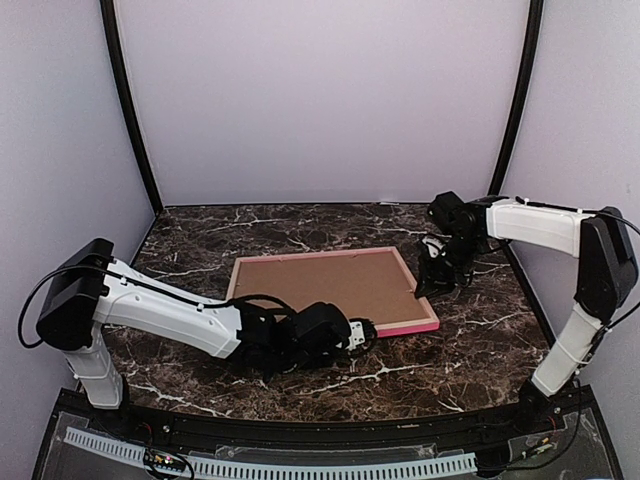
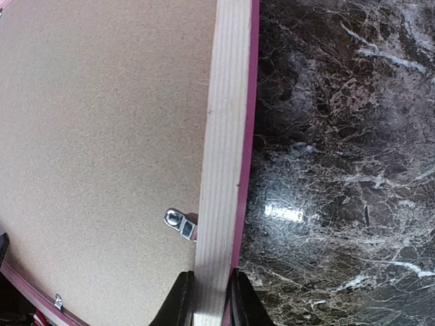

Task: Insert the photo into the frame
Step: Pass from the right arm to the left

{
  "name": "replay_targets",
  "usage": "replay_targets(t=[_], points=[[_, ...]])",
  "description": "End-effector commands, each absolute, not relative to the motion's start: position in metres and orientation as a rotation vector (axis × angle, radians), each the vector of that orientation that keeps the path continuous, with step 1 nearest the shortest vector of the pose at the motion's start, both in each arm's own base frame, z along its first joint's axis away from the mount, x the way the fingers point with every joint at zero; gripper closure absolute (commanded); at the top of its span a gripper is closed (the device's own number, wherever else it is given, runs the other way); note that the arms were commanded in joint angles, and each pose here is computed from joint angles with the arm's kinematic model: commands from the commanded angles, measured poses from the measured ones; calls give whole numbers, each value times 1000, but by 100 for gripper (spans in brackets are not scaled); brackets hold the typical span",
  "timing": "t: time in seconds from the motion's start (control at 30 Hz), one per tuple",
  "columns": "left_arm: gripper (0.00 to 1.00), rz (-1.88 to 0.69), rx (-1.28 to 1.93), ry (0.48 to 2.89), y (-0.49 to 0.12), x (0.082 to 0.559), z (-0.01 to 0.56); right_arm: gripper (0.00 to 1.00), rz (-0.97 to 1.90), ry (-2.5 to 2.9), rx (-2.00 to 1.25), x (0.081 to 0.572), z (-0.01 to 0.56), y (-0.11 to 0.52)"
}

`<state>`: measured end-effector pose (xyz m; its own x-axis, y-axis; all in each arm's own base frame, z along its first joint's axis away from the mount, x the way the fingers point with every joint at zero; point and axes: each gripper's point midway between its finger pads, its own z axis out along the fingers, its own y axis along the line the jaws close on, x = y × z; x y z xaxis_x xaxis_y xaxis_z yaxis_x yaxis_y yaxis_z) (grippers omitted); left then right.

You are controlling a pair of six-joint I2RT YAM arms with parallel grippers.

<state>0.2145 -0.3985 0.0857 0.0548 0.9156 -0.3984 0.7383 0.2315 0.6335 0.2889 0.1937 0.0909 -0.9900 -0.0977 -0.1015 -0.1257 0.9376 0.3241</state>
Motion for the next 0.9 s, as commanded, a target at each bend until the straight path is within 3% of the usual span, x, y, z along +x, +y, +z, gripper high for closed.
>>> replay_targets(t=[0.0,0.37,0.63,0.77,0.87], points=[[67,214,1490,1763,-397,214,100,80,630,2915,-254,293,120,205],[82,246,1430,1715,-394,222,139,59,560,2797,-234,318,172,193],[87,253,1411,1627,-395,225,192,57,570,2656,-188,346,216,185],[100,252,1408,1628,-396,233,220,57,582,2569,-167,359,242,182],[100,240,1411,1645,-394,240,236,57,568,2528,-159,365,256,177]])
